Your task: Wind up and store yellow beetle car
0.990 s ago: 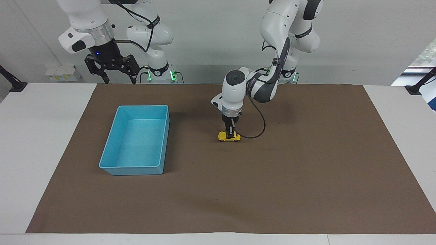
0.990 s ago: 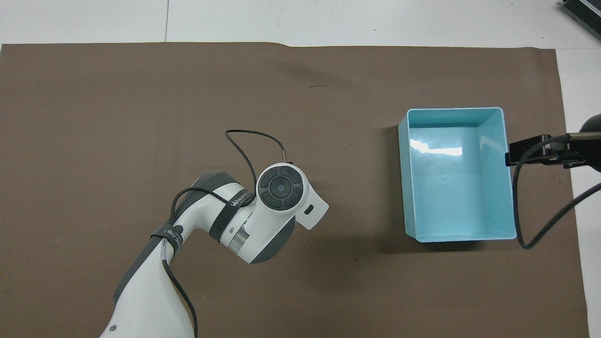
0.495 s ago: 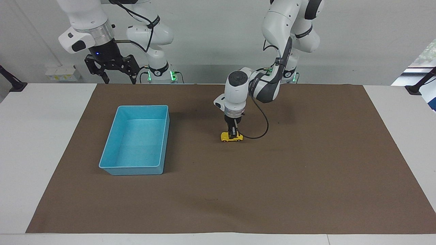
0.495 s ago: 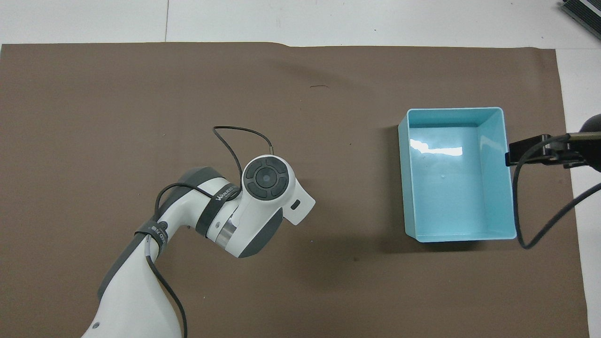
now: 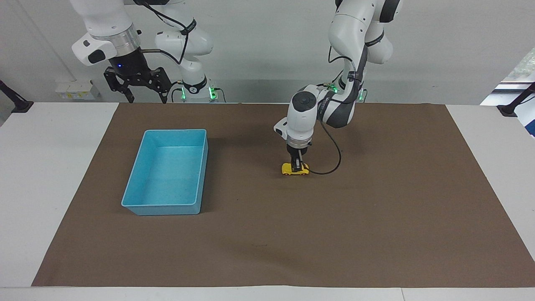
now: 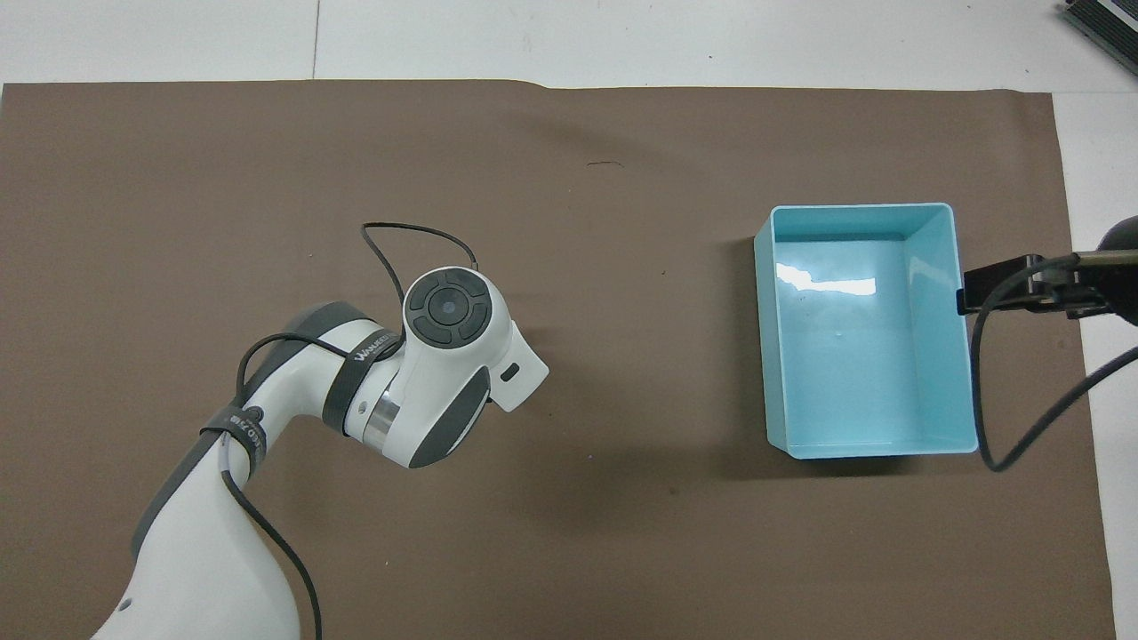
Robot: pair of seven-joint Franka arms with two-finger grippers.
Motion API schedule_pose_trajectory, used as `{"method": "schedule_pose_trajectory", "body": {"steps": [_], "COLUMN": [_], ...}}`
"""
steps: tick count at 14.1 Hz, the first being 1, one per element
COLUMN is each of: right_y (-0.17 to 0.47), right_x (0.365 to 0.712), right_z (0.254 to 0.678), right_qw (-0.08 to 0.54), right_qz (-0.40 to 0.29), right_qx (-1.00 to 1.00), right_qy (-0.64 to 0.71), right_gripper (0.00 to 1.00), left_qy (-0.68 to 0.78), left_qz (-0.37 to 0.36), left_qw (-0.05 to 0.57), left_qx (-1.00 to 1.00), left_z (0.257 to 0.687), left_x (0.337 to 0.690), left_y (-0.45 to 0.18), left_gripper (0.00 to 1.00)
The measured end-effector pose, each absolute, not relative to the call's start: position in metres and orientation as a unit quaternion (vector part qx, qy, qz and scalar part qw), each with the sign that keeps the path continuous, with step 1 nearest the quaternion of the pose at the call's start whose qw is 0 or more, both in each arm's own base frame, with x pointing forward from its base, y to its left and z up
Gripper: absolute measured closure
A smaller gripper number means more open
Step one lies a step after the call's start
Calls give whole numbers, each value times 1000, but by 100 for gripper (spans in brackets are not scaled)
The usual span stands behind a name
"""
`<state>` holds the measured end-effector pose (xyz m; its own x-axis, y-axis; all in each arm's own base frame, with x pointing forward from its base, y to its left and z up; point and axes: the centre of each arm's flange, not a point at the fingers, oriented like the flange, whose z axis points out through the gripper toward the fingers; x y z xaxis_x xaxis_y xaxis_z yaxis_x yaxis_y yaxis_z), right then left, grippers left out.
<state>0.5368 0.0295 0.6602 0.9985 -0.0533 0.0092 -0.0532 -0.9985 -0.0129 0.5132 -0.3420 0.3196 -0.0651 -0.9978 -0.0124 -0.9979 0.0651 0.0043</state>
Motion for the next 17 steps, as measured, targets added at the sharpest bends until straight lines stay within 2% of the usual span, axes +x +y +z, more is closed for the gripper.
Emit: {"method": "schedule_pose_trajectory", "body": {"steps": [16, 17], "right_y": [30, 30], "right_x": [537, 537], "right_z": [660, 660], "right_qw": [6, 6], "right_qz": [-5, -5], "right_qx": [-1000, -1000], "right_qy": [27, 27], "right_gripper": [0, 0], "left_qy": [738, 737], "left_qz": [36, 43], "left_qw": [-11, -14], "left_qx": [-674, -674], "left_z": [321, 320], "left_x": [555, 554], "left_y": [-243, -241], "left_gripper": [62, 53]}}
